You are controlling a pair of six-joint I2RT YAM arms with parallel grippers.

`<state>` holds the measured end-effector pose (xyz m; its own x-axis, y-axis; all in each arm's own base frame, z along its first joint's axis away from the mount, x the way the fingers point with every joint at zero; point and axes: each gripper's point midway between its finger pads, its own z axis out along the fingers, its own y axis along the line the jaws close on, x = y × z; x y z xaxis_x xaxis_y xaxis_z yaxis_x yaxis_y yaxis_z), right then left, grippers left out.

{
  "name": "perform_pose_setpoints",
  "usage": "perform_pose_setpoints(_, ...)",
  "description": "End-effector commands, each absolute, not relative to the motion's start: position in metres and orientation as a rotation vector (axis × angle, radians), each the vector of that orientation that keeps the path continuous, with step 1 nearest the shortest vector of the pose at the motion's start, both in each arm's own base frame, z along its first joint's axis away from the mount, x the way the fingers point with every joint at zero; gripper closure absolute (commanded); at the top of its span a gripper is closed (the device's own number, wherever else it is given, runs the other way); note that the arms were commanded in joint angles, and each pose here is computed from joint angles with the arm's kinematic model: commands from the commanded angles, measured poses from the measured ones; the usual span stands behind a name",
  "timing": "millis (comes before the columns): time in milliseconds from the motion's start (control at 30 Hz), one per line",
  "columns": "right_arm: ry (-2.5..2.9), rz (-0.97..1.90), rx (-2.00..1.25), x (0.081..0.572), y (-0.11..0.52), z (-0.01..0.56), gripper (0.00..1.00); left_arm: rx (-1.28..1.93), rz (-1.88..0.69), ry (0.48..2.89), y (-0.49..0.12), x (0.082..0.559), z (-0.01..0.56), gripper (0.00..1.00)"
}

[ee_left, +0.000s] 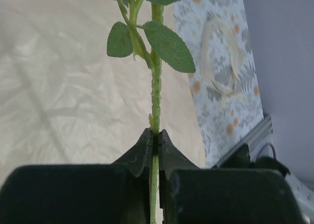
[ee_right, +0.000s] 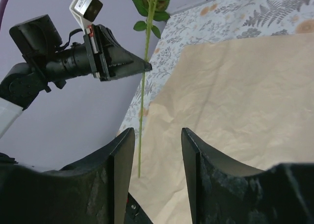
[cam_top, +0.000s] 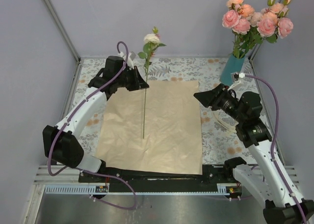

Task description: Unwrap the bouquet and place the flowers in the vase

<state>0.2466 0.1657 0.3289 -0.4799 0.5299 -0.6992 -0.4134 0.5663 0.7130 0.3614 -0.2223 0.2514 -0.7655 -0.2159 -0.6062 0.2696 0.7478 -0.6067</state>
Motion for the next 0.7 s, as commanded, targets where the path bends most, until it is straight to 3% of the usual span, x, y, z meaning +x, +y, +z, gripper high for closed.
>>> perform_pose_setpoints(0,1.681,1.199,0.083,0.257,0.188,0.348,0.48,0.285,-1.099,2.173,-0.248,0.306,0.281,1.00)
perform_pose_setpoints(267,1.666,1.268,-0.020,0.272,0.236,0.352,0.41,0.522,-1.253,2.138,-0.272,0.249,0.274,1.00)
perform_pose_setpoints(667,1.753,1.322,-0.086,0.297,0.314,0.345,0.44,0.602,-1.277,2.114,-0.275,0.227,0.282,1.00)
